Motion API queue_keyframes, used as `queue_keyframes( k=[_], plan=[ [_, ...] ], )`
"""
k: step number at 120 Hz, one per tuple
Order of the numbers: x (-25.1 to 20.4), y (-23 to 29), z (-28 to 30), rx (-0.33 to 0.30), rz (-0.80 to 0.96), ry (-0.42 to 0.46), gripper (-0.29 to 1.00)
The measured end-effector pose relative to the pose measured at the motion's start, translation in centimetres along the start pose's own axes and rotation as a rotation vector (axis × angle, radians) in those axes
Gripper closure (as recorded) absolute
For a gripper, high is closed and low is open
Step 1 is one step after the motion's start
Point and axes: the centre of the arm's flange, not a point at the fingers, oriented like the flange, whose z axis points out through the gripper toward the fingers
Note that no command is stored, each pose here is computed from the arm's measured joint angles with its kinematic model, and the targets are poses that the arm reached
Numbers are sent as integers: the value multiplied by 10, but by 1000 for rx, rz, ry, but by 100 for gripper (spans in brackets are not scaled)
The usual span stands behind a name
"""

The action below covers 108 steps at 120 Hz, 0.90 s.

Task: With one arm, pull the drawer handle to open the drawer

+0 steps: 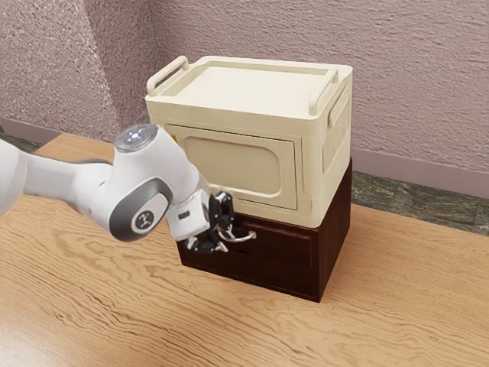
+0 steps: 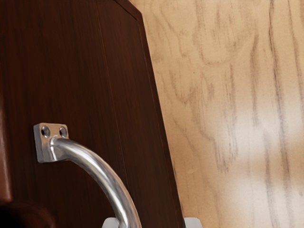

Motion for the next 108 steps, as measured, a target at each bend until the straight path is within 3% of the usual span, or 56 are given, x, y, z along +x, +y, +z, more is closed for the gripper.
queue_keyframes(
  k=[31, 52, 108],
  plan=[
    [17, 28, -6, -15, 14, 0, 67],
    [27, 54, -27, 9, 21, -9, 71],
    [35, 101, -44, 6, -46, 14, 69]
  ],
)
